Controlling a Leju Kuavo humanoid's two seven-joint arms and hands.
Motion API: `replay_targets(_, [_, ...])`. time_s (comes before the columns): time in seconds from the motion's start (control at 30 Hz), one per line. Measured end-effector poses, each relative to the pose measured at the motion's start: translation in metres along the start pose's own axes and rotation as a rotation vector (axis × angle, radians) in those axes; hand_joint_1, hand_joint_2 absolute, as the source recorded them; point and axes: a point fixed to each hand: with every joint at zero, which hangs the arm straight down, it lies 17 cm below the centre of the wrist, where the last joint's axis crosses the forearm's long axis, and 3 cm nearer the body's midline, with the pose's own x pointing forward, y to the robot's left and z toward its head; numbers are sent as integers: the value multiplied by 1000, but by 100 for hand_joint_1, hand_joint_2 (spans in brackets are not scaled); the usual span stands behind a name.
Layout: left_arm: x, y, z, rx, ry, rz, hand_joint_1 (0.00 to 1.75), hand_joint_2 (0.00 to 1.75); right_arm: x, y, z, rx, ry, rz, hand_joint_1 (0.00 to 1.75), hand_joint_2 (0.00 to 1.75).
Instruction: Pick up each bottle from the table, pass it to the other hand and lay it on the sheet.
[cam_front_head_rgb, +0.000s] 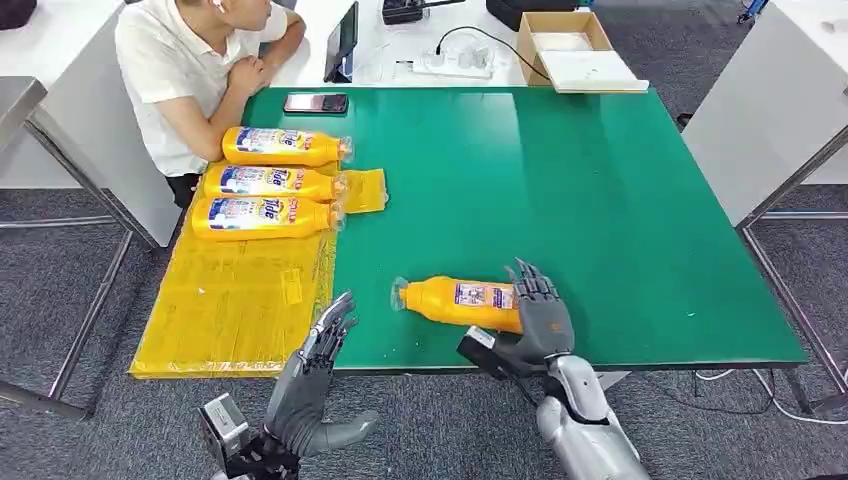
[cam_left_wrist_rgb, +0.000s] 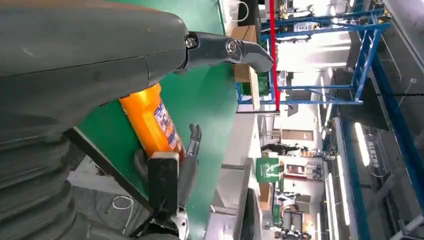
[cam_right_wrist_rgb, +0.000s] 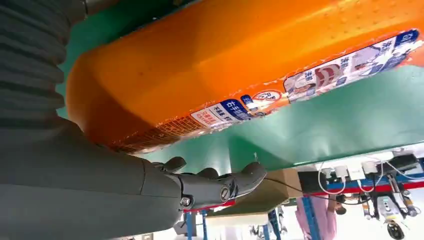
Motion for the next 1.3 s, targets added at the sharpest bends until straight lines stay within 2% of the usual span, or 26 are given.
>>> replay_targets(0.13, [0, -3, 0, -16, 13, 65, 0, 175, 1, 6, -5, 56, -2, 2, 0, 175])
replay_targets(0.33, [-5, -8, -1, -45, 48, 115, 0, 175, 5, 22, -16, 229, -2, -17, 0, 175])
replay_targets(0.53, [-9, -8, 0, -54, 64, 122, 0, 175, 3, 22, -23, 286, -9, -4, 0, 175])
replay_targets(0.77, [-17, -10, 1, -74, 99, 132, 0, 175, -10, 21, -32, 415, -11, 77, 0, 175])
replay_targets(1.0, [-24, -7, 2, -81, 126, 129, 0, 175, -25, 17, -37, 490, -2, 139, 0, 175])
replay_targets(1.3, [-27, -4, 2, -81, 134, 126, 0, 175, -39, 12, -39, 512, 5, 186, 0, 175])
